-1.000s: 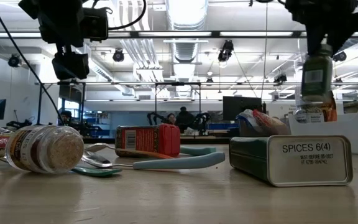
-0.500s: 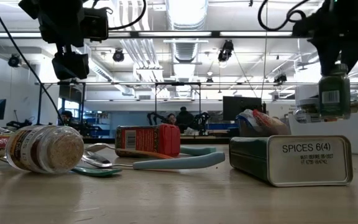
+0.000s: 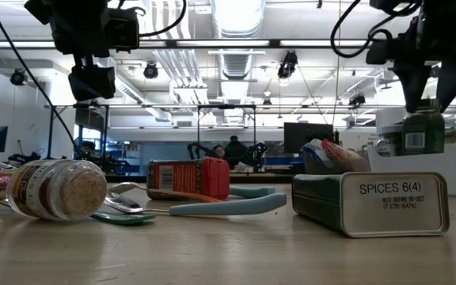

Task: Pick & Place Food Item
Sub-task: Put the green seasoning bottle into the white bin

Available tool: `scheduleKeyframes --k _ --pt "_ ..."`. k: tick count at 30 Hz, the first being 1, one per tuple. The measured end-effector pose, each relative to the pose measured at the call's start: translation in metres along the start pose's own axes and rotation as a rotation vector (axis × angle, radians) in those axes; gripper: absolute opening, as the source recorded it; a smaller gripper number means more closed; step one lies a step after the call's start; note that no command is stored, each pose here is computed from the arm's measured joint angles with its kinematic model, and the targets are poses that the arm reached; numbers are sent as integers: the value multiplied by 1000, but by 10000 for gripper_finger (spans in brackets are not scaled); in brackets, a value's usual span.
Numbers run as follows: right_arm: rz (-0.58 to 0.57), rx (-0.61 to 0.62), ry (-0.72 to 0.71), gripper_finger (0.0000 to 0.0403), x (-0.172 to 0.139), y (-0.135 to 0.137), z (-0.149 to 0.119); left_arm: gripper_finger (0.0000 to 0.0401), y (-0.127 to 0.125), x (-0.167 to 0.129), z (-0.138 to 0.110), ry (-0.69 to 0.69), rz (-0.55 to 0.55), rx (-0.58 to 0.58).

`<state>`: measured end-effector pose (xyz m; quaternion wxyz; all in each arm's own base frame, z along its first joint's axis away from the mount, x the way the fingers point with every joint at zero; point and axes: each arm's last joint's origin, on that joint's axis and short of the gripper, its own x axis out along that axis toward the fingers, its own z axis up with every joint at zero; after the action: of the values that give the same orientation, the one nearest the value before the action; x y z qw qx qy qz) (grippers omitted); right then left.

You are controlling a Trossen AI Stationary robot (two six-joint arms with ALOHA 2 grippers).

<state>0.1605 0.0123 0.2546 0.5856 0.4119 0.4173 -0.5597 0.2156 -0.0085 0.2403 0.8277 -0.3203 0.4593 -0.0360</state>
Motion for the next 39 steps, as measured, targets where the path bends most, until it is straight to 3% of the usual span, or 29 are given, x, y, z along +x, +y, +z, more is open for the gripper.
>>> scheduleKeyframes --k 16,39 --pt "-130 18 -14 197 24 26 -10 289 -3 0 5 -49 -21 9" --pt "-133 64 -29 213 32 35 -14 289 2 -2 9 -75 -12 61"
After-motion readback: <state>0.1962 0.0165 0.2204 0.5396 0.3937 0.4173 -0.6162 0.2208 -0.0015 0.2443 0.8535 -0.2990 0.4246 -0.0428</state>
